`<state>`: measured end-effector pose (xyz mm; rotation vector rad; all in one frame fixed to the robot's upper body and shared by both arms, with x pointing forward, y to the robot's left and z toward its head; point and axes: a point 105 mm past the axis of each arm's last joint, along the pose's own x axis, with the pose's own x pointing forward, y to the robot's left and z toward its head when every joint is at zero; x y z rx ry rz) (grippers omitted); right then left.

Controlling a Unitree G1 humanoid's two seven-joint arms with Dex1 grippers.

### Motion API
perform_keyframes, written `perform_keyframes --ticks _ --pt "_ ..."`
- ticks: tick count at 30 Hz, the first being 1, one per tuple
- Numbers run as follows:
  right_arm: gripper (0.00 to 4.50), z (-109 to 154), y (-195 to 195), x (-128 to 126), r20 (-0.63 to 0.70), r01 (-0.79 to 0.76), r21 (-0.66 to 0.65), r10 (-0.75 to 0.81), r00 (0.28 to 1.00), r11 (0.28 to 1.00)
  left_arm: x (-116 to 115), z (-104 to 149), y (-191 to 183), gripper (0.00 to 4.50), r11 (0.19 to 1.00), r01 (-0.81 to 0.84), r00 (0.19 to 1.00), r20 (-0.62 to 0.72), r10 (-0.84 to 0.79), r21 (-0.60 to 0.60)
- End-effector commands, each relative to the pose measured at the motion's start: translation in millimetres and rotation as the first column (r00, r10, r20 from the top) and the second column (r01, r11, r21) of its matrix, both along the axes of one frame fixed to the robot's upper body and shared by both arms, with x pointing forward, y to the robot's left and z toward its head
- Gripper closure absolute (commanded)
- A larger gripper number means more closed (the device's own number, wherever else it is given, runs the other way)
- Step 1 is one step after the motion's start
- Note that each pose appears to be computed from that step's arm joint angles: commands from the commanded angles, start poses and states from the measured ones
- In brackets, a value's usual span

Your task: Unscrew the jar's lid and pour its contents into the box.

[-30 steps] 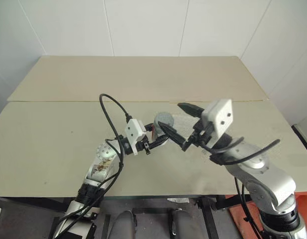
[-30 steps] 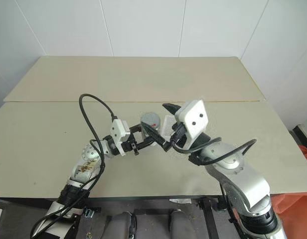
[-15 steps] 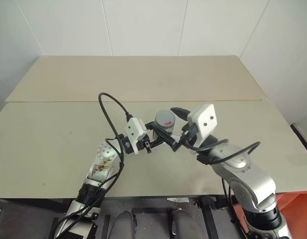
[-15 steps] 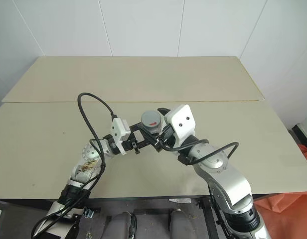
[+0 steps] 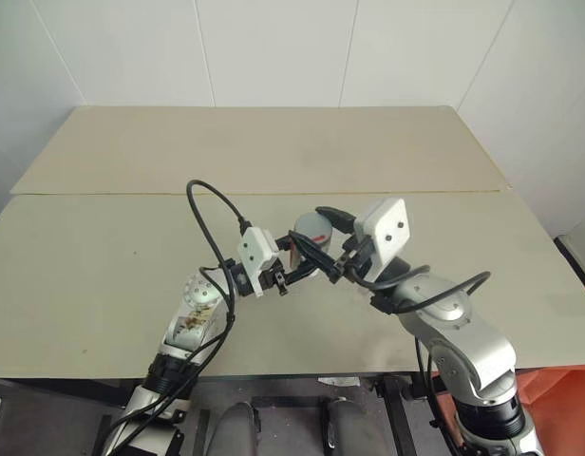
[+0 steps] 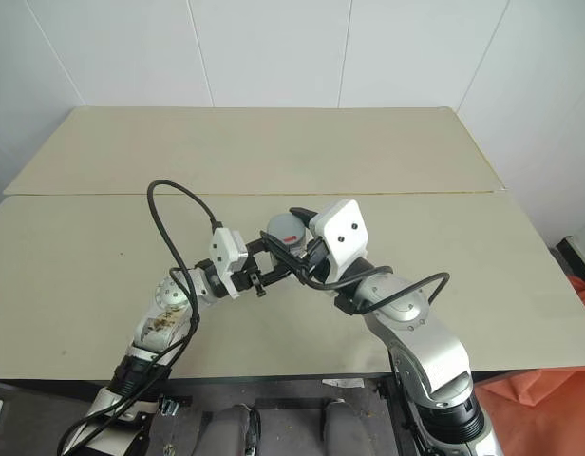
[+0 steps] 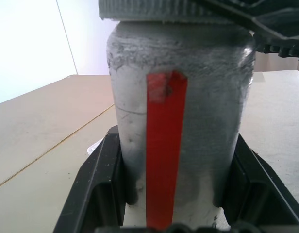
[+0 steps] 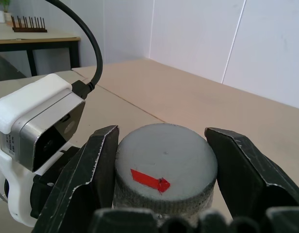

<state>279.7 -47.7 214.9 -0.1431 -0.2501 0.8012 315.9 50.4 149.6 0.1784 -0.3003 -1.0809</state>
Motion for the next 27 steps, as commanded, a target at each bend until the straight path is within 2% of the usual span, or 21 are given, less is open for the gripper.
perform_keyframes --ticks 1,6,9,13,15,18,22,27 --pt "1.58 8.1 -0.5 -6.4 0.041 -0.04 0.009 0.04 0.998 0.999 -7.7 12.8 -0.8 2.38 0.999 0.029 0.999 0.042 -0.028 -0.023" --pt "1.58 8.1 -2.7 -15.8 0.008 -0.281 -0.027 0.281 0.96 0.959 -27.3 17.3 -2.8 2.38 0.987 0.153 0.988 0.001 -0.153 -0.045" --pt "1.58 12.5 -10.7 -18.4 -0.016 -0.45 -0.077 0.45 0.893 0.89 -40.6 20.1 -5.9 2.38 0.973 0.226 0.974 -0.005 -0.227 -0.035" --pt "1.58 20.0 -23.7 -19.4 -0.093 -0.673 -0.151 0.668 0.739 0.724 -58.1 21.4 -10.2 2.38 0.95 0.313 0.95 -0.013 -0.313 -0.016" --pt "1.58 22.2 -29.4 -20.3 -0.132 -0.764 -0.207 0.757 0.64 0.611 -63.1 22.0 -13.5 2.38 0.943 0.334 0.942 -0.01 -0.334 -0.007" --pt "1.58 24.7 -34.6 -15.8 -0.171 -0.838 -0.267 0.832 0.528 0.476 -65.5 23.5 -18.4 2.38 0.94 0.341 0.94 -0.01 -0.341 -0.009" --pt "1.58 27.5 -32.8 -2.1 -0.167 -0.849 -0.293 0.851 0.498 0.439 -63.5 24.3 -20.9 2.38 0.948 0.319 0.947 -0.018 -0.319 -0.012" --pt "1.58 30.9 -30.5 2.1 -0.13 -0.847 -0.305 0.862 0.491 0.436 -61.0 21.3 -21.9 2.38 0.954 0.3 0.954 -0.014 -0.3 0.002"
